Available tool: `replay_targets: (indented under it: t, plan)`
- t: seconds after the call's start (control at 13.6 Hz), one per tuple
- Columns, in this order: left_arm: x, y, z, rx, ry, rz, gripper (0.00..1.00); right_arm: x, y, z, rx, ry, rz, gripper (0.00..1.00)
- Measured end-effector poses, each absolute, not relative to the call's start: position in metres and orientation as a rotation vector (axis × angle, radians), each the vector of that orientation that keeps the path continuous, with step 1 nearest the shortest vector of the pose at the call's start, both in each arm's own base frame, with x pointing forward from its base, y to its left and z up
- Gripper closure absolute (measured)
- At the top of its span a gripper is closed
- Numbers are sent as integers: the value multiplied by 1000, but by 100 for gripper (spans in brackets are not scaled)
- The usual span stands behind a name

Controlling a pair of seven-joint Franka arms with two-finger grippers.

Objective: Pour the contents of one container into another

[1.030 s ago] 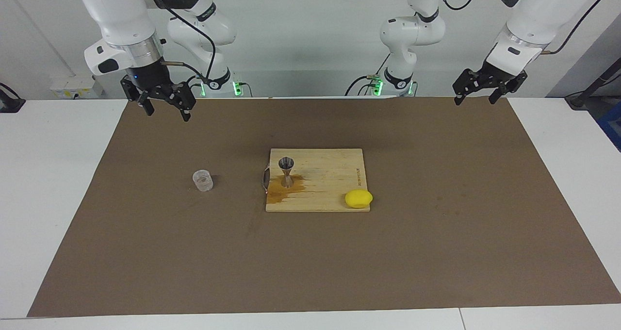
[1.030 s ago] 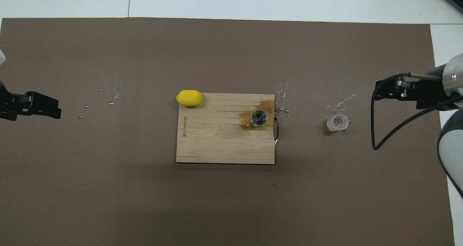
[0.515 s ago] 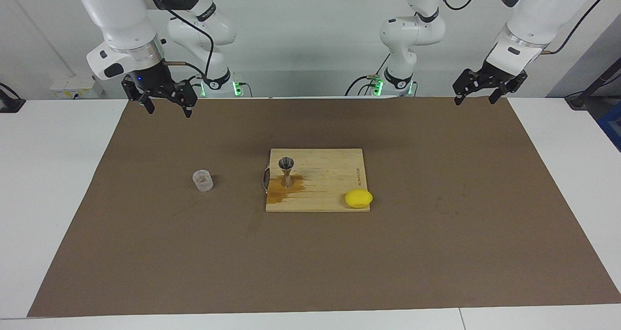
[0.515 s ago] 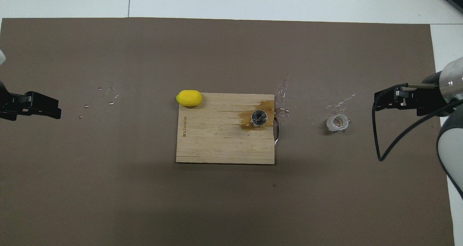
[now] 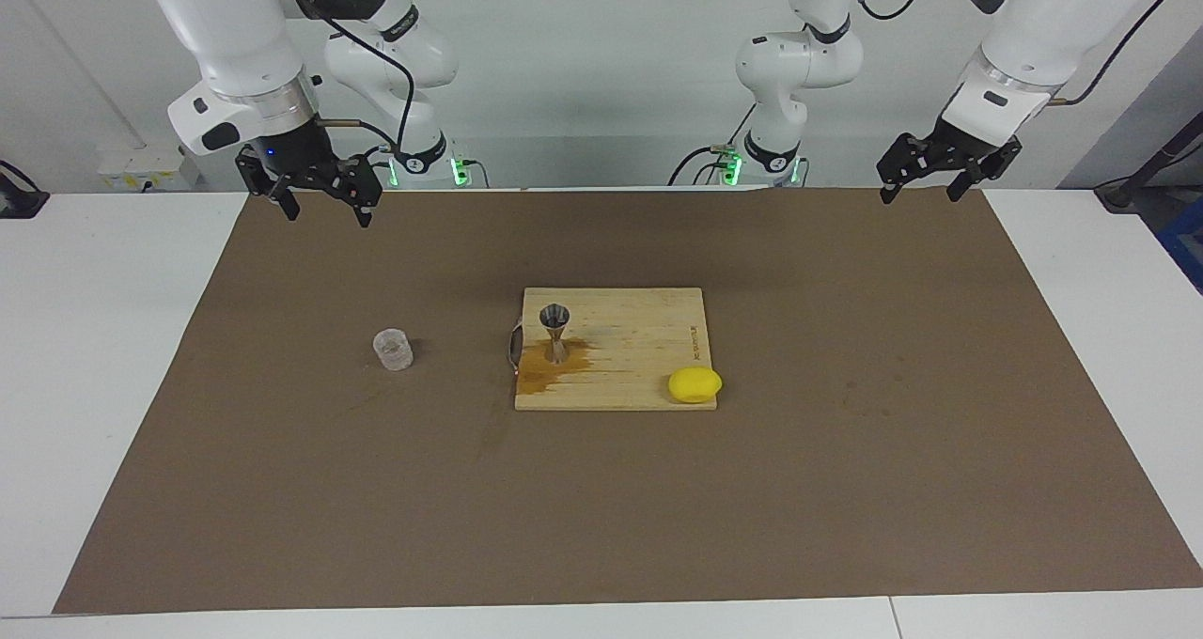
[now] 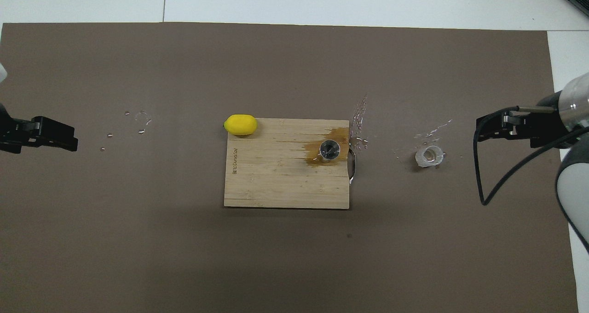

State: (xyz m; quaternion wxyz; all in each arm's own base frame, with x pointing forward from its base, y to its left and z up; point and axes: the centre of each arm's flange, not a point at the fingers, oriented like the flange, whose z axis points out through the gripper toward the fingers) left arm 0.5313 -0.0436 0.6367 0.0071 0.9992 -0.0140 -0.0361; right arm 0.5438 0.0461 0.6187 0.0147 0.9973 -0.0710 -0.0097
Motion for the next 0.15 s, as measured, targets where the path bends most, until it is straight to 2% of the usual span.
replay_targets:
  t: [0.15]
  plan:
    - [531, -44, 637, 3125, -44, -113, 0, 544, 46, 619, 3104, -221, -30, 0]
